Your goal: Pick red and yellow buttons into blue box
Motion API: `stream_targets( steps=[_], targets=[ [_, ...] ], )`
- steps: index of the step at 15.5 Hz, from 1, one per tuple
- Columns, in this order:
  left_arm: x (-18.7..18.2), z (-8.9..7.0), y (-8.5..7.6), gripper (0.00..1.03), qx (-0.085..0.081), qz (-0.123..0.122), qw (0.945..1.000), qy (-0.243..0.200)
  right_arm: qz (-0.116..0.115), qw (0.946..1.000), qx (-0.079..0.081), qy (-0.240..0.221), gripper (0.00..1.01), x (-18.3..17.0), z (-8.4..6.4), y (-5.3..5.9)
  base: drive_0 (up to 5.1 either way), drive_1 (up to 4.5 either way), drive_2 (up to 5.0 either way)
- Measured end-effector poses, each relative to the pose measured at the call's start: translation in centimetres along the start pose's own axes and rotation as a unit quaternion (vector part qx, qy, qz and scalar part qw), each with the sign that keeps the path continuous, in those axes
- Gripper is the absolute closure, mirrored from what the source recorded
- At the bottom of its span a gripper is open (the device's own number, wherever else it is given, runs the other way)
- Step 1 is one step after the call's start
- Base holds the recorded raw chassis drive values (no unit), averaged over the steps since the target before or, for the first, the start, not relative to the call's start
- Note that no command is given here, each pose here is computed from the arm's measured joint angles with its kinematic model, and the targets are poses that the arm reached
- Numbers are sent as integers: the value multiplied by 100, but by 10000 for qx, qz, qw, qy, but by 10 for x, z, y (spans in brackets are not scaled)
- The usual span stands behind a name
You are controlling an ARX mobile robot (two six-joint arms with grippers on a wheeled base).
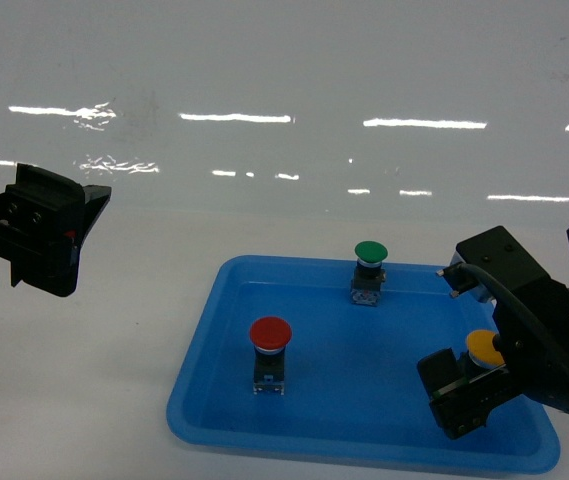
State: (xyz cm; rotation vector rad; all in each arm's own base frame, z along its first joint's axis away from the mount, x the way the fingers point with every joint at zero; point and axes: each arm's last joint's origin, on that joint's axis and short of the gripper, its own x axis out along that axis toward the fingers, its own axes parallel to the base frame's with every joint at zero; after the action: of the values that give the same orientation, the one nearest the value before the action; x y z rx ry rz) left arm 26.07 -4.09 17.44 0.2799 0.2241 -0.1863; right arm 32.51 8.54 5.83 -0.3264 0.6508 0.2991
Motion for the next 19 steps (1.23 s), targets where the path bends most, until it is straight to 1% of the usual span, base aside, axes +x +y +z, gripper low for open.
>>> stream_targets(
  steps=[1, 3, 4, 6, 7, 10, 14, 19],
  targets=[
    [0, 0, 0, 5, 0, 2, 10000, -1, 96, 10000, 8, -16, 3, 2, 2, 4, 0, 0, 0],
    [0, 0, 0, 5, 0, 0, 10000, -2, 120, 9999, -5, 10, 3, 6, 2, 5, 0, 0, 0],
    [0, 0, 0, 5, 0, 0, 10000, -2, 55, 10000, 19, 45, 3, 8, -1, 2, 0, 0, 0],
    [0, 0, 0, 5, 0, 0, 10000, -2, -153, 9998, 38, 121, 3, 9, -3, -4, 0, 0, 0],
    [0, 0, 0, 5, 0, 2, 10000, -1, -185, 9997, 35, 123, 3, 9, -3, -4, 0, 0, 0],
    [0, 0, 0, 5, 0, 2, 10000, -1, -209, 9997, 33, 156, 3, 9, -4, -4, 0, 0, 0],
    [0, 0, 0, 5, 0, 2, 10000, -1, -228, 9994, 24, 278, 3, 13, -10, -2, 0, 0, 0],
    [0, 0, 0, 5, 0, 0, 10000, -2, -235, 9994, 27, 263, 3, 13, -10, -2, 0, 0, 0]
  ],
)
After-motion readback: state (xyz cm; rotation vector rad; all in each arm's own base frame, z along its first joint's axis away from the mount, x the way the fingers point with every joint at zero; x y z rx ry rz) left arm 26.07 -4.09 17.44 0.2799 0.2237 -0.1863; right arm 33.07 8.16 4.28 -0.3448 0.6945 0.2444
